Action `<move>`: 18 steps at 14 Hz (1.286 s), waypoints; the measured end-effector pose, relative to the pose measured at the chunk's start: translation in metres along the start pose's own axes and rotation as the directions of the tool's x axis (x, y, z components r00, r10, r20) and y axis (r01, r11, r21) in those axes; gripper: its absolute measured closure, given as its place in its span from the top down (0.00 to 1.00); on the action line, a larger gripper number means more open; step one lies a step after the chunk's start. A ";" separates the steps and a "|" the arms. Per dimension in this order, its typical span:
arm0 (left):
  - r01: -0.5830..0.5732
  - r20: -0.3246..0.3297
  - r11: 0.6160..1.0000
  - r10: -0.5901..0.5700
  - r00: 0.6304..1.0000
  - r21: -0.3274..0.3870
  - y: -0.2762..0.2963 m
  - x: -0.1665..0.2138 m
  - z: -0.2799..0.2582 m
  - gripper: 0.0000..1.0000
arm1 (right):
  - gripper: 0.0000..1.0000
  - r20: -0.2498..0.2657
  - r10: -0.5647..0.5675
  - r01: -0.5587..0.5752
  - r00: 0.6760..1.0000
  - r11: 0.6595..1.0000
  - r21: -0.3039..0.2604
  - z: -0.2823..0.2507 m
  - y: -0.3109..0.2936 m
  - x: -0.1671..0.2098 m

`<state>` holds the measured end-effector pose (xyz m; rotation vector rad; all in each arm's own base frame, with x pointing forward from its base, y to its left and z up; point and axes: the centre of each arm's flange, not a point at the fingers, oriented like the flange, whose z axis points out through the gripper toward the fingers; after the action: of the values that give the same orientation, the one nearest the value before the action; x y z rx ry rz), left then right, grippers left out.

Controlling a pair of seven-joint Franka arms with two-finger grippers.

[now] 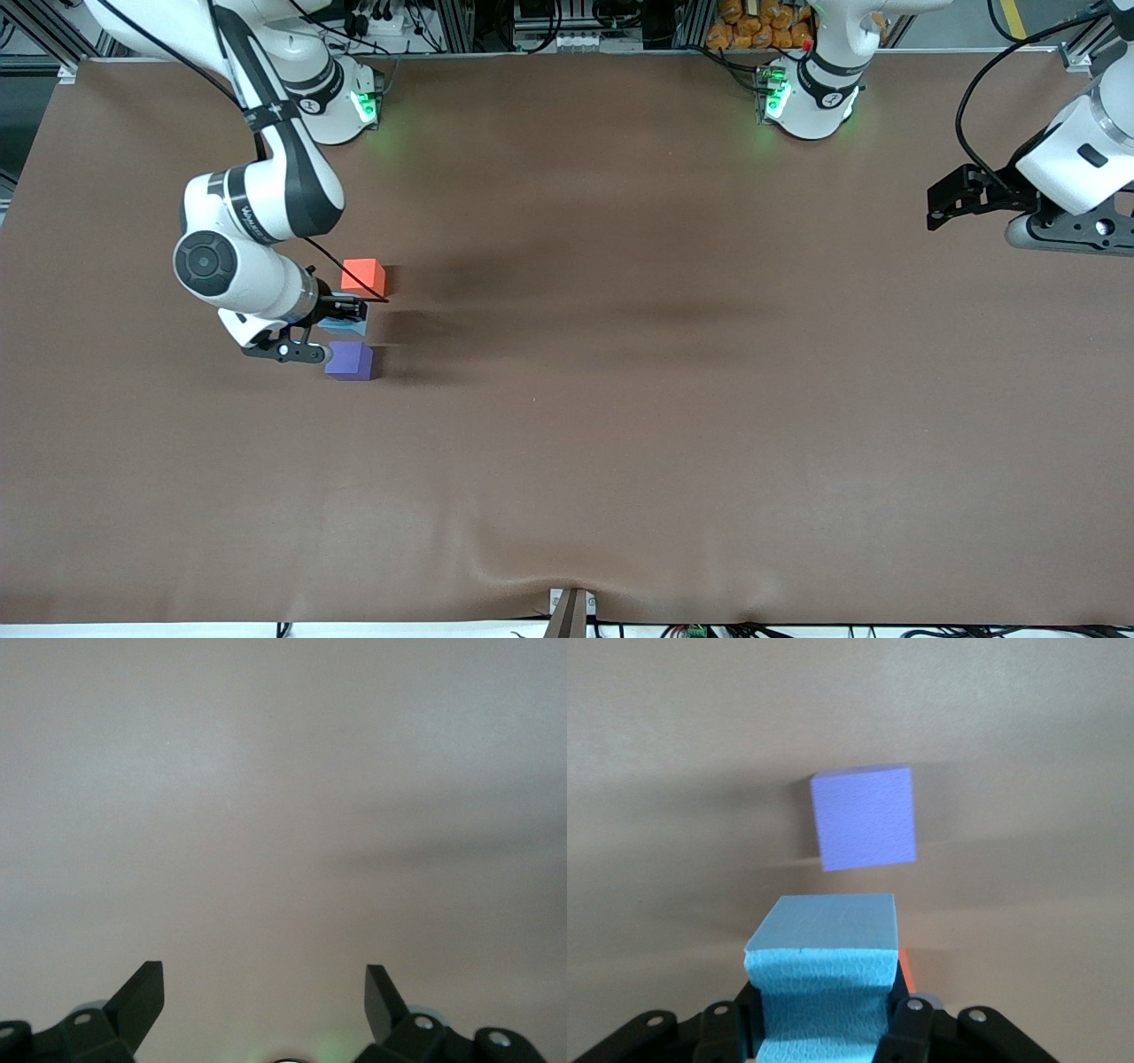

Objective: Place blue block between orange and purple blocks
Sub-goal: 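Carry the blue block with the right gripper toward the orange block, then lower the blue block between orange and purple blocks, open right gripper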

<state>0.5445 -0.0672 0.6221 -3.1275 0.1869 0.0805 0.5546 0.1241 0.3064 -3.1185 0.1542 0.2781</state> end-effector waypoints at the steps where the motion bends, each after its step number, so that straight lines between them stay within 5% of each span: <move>1: 0.000 0.000 1.000 0.000 1.000 0.000 0.000 0.000 0.000 1.00 | 0.53 -0.005 -0.008 0.008 1.000 1.000 0.003 0.006 0.007 -0.001; 18: 0.002 0.001 1.000 -0.002 1.000 0.000 -0.002 0.000 0.000 1.00 | 0.53 -0.055 -0.056 0.056 0.997 0.998 0.007 0.065 0.020 -0.024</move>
<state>0.5449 -0.0657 0.6218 -3.1278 0.1834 0.0816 0.5178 0.1078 0.2468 -3.1174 0.0680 0.1904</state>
